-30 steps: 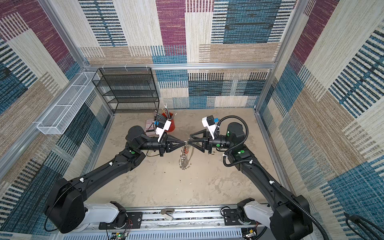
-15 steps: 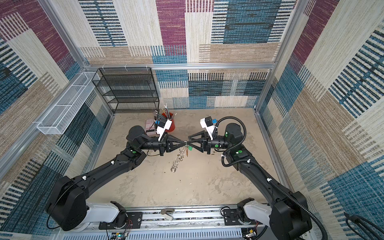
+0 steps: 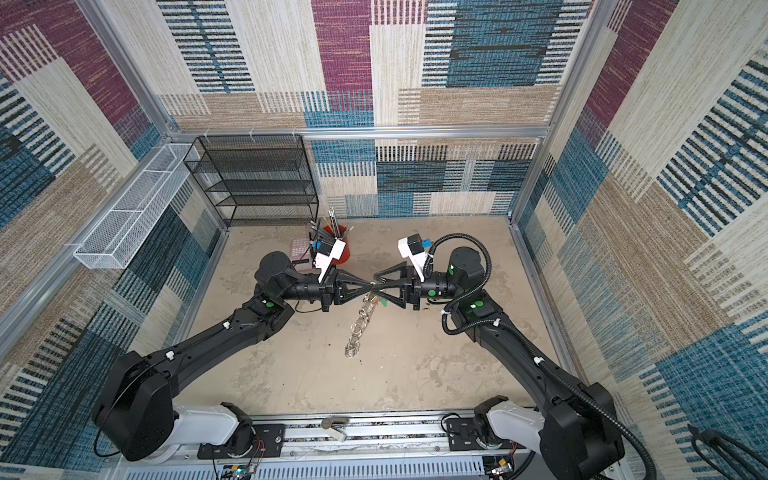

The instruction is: Put the keys on the keyring

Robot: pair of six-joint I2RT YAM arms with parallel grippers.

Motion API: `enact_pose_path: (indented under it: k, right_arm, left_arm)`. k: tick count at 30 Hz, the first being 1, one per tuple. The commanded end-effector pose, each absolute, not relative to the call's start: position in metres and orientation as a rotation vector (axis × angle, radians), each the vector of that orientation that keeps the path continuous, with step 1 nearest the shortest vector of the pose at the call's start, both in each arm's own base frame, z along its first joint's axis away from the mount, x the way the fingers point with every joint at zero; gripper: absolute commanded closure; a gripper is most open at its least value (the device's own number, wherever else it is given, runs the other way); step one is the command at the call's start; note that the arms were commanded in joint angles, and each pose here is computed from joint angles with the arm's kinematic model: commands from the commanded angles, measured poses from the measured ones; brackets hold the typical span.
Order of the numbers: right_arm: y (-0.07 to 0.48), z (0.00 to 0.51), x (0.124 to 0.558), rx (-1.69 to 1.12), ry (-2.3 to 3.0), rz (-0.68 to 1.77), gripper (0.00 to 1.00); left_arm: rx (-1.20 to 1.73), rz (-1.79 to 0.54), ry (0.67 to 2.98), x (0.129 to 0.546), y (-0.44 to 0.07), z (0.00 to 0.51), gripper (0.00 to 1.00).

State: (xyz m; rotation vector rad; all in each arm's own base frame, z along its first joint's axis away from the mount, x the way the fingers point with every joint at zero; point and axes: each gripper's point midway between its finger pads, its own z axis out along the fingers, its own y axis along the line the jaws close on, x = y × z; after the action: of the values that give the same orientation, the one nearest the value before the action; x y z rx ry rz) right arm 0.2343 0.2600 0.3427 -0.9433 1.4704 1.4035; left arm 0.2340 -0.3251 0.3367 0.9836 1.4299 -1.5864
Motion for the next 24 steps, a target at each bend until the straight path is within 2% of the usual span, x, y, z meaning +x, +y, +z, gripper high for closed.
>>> enact_pose_path:
  k: [1, 6, 12, 18, 24]
  right_arm:
    - [0.251, 0.360, 0.237, -0.915, 1.431, 1.352, 0.47]
    - [0.250, 0.368, 0.236, -0.924, 1.419, 1.346, 0.44]
    - [0.255, 0.357, 0.239, -0.941, 1.446, 1.390, 0.58]
    - [0.264, 0.345, 0.236, -0.968, 1.470, 1.433, 0.57]
    - [0.271, 0.339, 0.234, -0.986, 1.483, 1.449, 0.64]
  left_arm:
    - [1.004, -1.544, 1.360, 0.233, -0.324, 0.345, 1.00]
    - [1.012, -1.548, 1.348, 0.231, -0.324, 0.348, 1.00]
    - [1.012, -1.545, 1.340, 0.231, -0.323, 0.349, 1.00]
    - [1.008, -1.533, 1.337, 0.233, -0.323, 0.350, 1.00]
    - [1.005, -1.526, 1.340, 0.233, -0.323, 0.349, 1.00]
